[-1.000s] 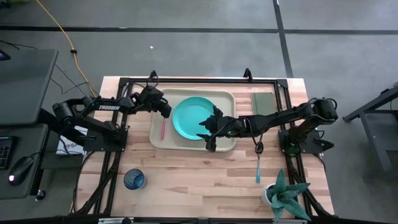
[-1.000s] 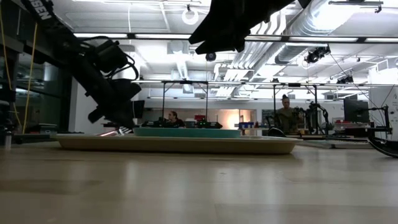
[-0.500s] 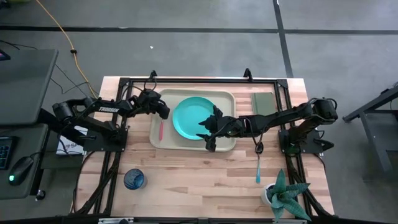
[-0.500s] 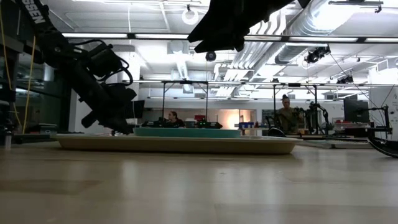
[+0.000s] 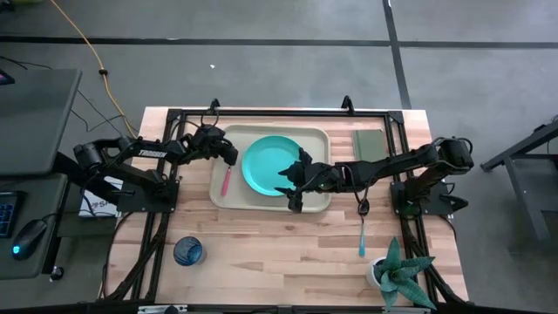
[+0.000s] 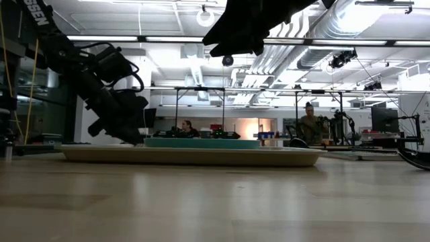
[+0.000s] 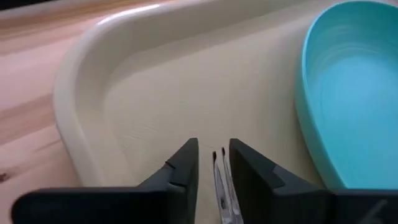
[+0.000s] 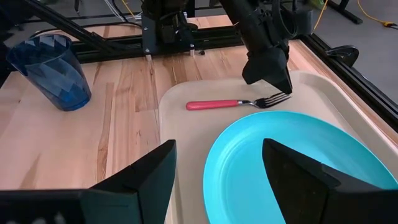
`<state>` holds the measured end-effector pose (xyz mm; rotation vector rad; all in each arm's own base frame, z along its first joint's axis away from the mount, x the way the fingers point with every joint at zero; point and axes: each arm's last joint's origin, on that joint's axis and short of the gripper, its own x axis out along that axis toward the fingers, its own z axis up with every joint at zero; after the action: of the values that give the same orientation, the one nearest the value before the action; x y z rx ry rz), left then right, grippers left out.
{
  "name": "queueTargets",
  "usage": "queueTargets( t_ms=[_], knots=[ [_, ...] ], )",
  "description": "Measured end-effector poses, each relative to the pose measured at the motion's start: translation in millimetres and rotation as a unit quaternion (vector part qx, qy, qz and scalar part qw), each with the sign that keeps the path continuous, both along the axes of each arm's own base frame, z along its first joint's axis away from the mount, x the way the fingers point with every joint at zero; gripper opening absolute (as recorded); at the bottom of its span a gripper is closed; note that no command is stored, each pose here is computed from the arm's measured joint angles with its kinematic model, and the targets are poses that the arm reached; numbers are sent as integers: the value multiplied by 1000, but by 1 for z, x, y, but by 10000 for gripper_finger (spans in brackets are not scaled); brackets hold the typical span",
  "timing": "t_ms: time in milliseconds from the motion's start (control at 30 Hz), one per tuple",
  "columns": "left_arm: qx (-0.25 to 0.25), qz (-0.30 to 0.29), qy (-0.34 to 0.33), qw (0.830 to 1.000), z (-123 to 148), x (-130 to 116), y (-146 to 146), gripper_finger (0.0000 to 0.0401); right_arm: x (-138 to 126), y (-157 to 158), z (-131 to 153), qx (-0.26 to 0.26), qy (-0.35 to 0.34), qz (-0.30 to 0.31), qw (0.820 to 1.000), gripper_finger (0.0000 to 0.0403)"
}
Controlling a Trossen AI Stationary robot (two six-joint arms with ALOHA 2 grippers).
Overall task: Pick and place plate/cup/fork/spoon on tray
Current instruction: Put the pink fork to the left of the blue plate on the light brown tray
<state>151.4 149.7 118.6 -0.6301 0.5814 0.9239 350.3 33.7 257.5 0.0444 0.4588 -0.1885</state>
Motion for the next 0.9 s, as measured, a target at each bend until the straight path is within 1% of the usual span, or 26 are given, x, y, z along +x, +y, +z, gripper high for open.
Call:
queueTargets(
  t_ms=[200,400,567,900],
  knots=[
    [12,5,-12,1000,3,-2,5,108,0,0,0,0,0,0,1000,231],
    [5,-7,-36,999,4,-3,8,130,0,0,0,0,0,0,1000,231],
    [5,-11,-37,999,4,-3,8,140,0,0,0,-1,0,1,1000,231],
    [9,-16,-33,999,5,-3,8,141,0,0,0,-1,0,0,1000,231]
  ],
)
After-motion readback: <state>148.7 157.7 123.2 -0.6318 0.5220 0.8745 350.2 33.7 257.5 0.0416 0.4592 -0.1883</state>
